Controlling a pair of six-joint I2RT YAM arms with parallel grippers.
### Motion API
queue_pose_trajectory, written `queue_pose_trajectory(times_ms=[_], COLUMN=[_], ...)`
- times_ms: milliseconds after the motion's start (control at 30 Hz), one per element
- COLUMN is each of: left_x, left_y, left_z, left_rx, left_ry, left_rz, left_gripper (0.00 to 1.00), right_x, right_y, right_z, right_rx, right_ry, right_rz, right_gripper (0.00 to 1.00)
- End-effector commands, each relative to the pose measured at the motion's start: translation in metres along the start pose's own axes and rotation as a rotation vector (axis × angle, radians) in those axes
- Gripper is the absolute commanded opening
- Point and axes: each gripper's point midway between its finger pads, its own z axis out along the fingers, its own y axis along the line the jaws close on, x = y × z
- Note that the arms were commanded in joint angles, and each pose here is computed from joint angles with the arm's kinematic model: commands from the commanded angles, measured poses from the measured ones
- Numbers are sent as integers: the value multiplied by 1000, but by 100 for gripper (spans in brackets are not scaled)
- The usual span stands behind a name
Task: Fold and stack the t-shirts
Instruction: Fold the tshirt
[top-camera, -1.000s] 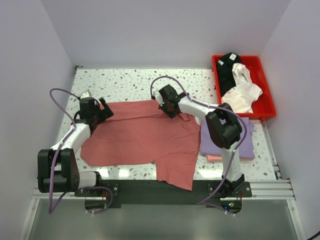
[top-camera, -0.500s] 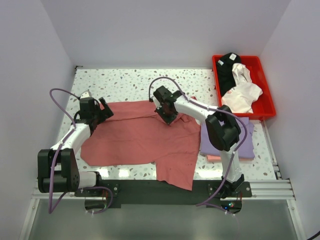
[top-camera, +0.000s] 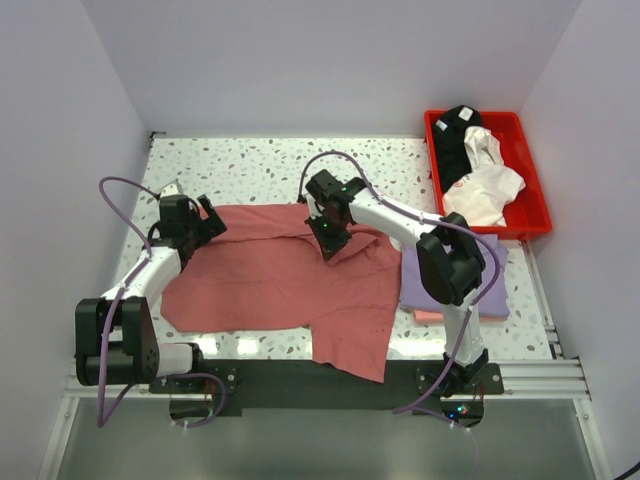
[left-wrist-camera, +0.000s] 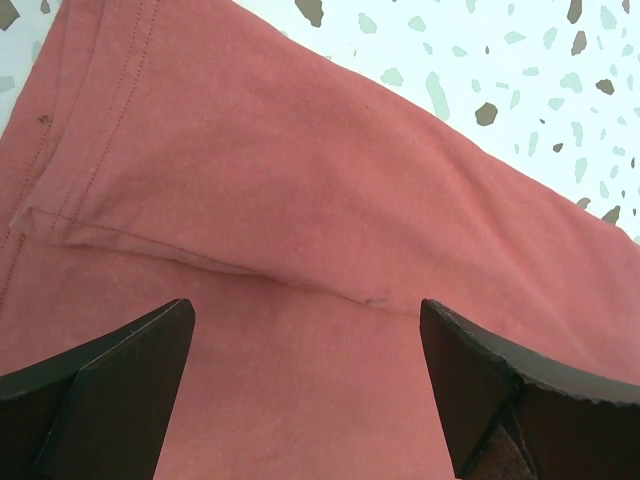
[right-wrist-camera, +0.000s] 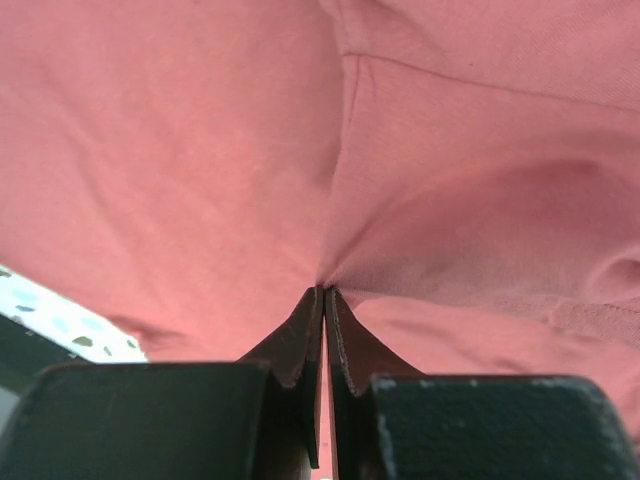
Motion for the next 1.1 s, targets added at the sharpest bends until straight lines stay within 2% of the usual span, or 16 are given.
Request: queue_pose_trajectory(times_ms=[0,100,133,167,233,267,333,367,400,533,633,800,900,967,1033,1067], left_x=[-12,-11,-12,-11,-11,-11,-11,-11,-12,-16,-21,-16,-18,-21,-20,-20], left_y=[-3,-3,-3,-3,-3,-4,-4,-4,-5,-10,-17,-21,-25,-26,-24,-24], left_z=[-1,-1,-2,-1,-2,-2,-2,-2,-3,-3,0,14,29,37,48,51], left_rx=[5,5,5,5,10,11,12,12,16,34,59,72,78,69,50,41], left_ry=[-42,-42,-42,-39,-43,-41,-42,-42,-43,-50,-53,-23,-24,-20,-1,5], left_rz=[14,13,13,15,14,15,16,16,17,12,10,6,-4,-11,-15,-14], left_gripper=[100,100,100,100,100,100,100,100,100,100,100,100,100,100,100,100], right_x=[-7,-14,-16,-18,-23,-26,-34,-36,-40,-44,-18,6,13,4,-3,-5], right_y=[24,29,32,32,29,25,24,17,14,-15,-44,-66,-88,-106,-124,-131], right_z=[-11,-1,-1,1,0,-3,-18,-22,-28,-52,-54,-54,-38,-37,-29,-28], right_rx=[-89,-111,-124,-122,-101,-74,-67,-30,-12,37,69,51,126,195,265,294], right_ry=[-7,-19,-25,-28,-52,-68,-122,-142,-165,-246,-235,-284,-231,-216,-186,-178], right_rz=[75,130,137,146,148,142,127,118,116,172,176,-241,-336,-319,-299,-298], right_gripper=[6,9,16,42,55,71,77,93,99,99,99,97,91,83,67,66])
